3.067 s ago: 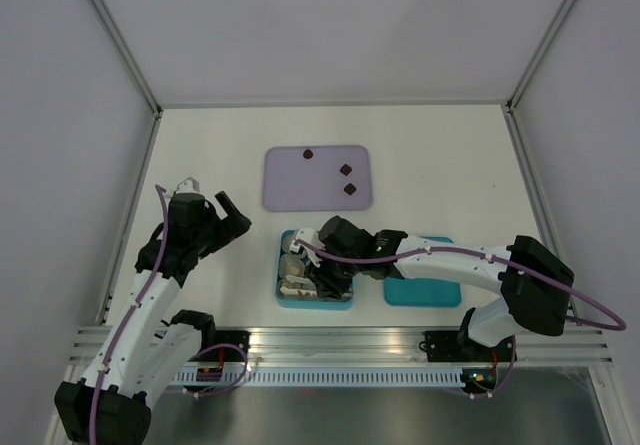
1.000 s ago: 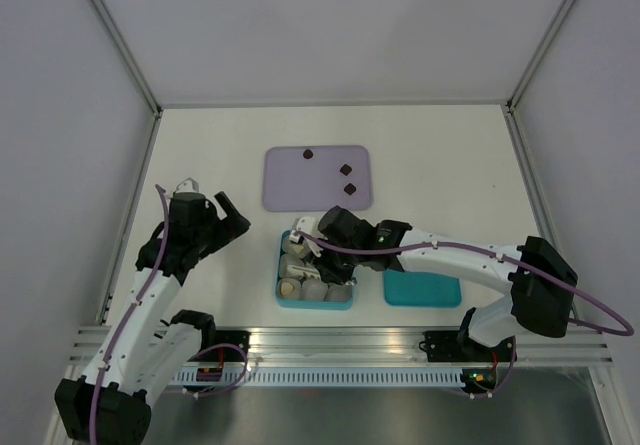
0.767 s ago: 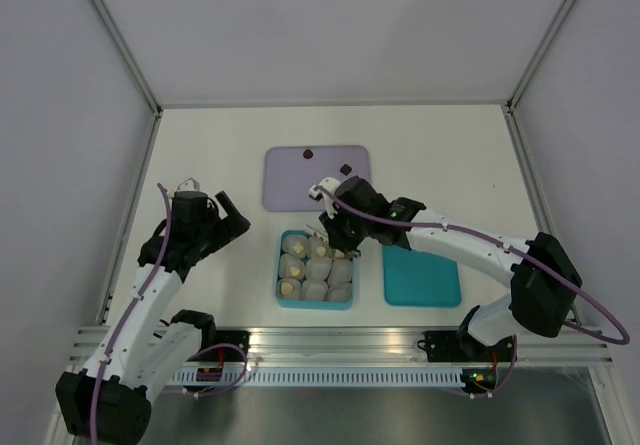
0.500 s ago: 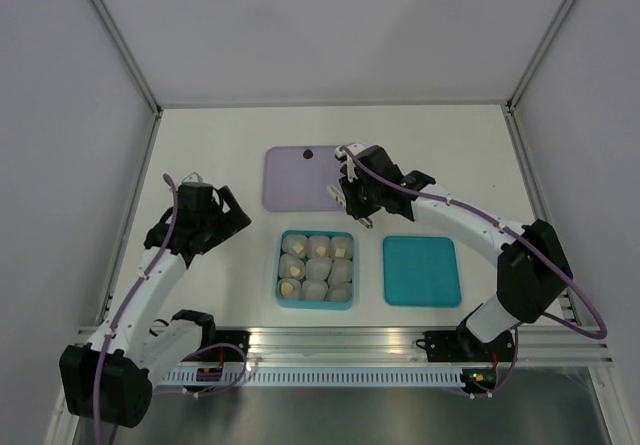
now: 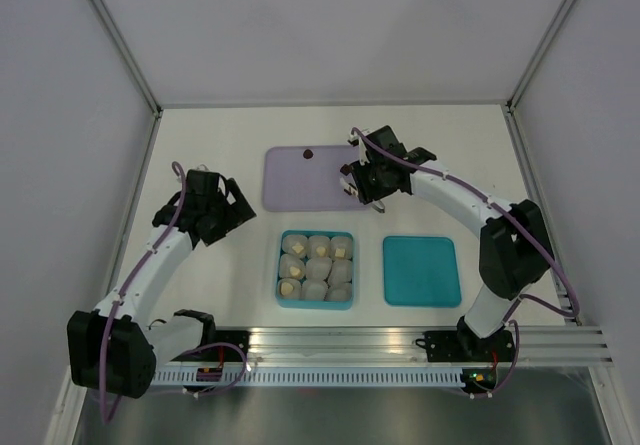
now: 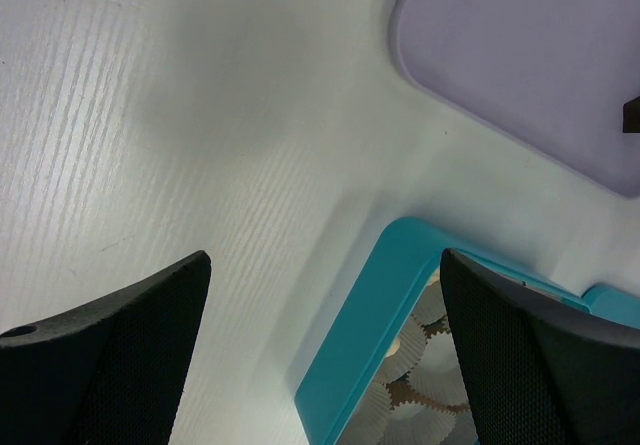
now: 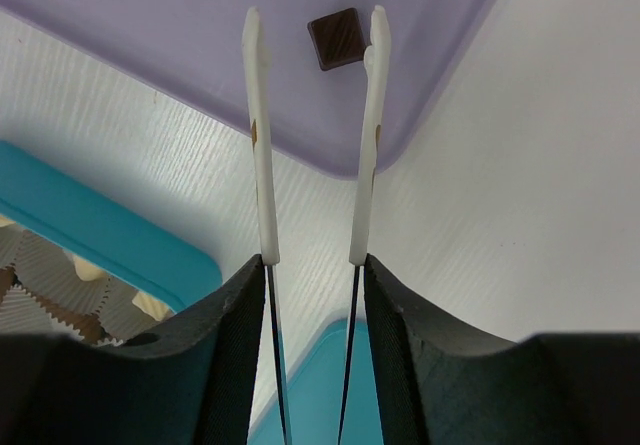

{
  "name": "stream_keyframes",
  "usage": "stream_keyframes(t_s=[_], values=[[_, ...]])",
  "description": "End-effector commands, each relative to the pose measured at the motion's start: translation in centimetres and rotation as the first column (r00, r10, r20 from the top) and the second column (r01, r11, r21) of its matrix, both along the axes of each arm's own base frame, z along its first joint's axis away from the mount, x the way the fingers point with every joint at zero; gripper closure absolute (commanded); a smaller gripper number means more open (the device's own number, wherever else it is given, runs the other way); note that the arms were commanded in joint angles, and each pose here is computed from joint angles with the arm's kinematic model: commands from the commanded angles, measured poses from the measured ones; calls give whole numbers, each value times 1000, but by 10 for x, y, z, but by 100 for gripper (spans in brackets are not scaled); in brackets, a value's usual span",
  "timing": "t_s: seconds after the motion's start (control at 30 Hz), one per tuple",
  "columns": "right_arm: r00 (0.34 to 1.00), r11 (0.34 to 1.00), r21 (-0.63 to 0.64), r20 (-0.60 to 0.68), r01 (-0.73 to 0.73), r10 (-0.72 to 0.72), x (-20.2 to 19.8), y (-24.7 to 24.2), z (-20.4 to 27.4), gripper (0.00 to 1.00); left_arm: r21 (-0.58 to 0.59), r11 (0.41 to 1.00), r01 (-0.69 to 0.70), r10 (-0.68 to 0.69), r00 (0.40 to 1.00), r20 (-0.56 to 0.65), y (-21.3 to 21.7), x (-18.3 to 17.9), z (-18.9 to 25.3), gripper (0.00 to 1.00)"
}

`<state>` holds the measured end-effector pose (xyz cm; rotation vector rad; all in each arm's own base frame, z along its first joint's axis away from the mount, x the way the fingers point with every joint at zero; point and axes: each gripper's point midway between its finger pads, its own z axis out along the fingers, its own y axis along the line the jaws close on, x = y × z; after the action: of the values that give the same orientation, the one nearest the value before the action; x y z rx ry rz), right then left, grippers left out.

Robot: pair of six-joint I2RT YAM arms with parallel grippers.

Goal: Pack the chocolate

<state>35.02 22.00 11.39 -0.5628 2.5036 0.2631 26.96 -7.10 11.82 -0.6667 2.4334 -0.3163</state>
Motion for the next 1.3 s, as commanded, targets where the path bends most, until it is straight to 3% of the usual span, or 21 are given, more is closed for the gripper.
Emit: stream_keyframes(t_s=[0.0,0.73,0.93,1.13,1.27], values=[[999,999,0,-7,-46,46,8,0,1,51,-24,1000,-14,14,999,31,-5,13,14,0],[995,996,-65,-79,-69,64,25,0,-33,49,3,1000,-26,26,1000,16,1,7,12,0],[995,996,-70,-75,-64,58,28,-1,-37,55,4,1000,-25,25,1000,16,2,5,13,0],[997,997,-49,-44,-61,59,31,2,-24,71,5,999,-34,33,999,29,4,2,17,0],[997,997,-11,-8,-70,70,28,4,0,75,3,999,-37,37,999,32,4,0,17,0]])
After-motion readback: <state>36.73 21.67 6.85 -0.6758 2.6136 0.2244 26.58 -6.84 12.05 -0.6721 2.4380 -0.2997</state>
